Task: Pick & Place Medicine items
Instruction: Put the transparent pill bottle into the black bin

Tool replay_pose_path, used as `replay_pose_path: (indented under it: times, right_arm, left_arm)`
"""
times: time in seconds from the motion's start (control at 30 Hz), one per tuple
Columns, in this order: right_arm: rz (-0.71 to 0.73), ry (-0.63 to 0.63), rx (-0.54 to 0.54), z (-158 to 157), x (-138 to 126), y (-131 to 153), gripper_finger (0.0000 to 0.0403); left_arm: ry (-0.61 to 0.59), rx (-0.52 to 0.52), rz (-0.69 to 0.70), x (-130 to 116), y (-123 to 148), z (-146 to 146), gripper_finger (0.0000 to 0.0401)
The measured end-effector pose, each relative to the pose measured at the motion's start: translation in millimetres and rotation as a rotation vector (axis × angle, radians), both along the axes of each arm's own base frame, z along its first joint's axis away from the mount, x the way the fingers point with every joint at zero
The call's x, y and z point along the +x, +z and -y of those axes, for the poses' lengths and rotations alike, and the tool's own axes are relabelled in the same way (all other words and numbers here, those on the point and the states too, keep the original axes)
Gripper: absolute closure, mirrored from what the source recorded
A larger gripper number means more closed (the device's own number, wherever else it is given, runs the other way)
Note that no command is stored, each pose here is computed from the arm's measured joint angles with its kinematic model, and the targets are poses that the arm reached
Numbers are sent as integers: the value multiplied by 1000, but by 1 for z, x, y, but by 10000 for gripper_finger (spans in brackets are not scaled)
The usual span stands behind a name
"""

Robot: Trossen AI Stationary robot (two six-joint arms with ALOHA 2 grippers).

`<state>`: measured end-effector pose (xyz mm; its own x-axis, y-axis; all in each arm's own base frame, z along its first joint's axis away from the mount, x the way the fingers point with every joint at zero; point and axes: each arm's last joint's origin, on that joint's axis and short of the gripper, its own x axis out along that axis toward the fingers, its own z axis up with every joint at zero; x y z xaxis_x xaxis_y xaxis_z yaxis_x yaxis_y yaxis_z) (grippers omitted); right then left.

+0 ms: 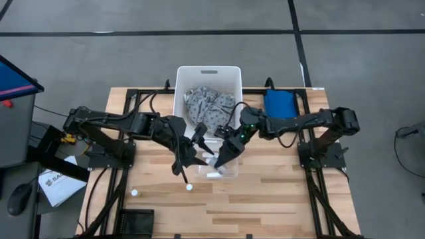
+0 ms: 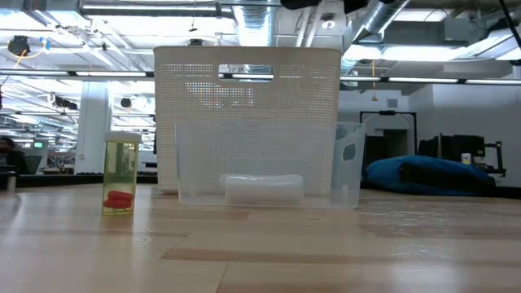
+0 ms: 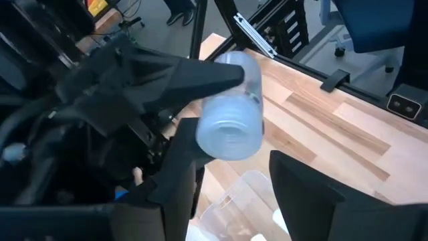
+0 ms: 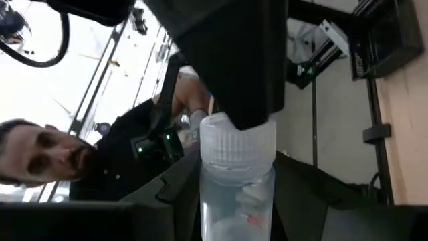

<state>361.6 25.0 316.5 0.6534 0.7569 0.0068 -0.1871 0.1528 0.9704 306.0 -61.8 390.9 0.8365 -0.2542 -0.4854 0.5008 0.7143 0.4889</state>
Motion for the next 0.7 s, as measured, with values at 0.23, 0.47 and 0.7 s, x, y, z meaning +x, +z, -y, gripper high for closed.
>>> replay_pose_path:
  times: [0.23,0.47,0.7]
  right_arm:
    - [-19,22,0,5,9,-5,241]
    - [-18,8,0,11,9,-5,241]
    - [-18,8,0,11,9,-5,241]
  left_arm:
    - [-30,16,8,0,0,1,194]
    - [-44,10,0,-1,0,1,208]
    - [-44,3,0,0,0,-3,243]
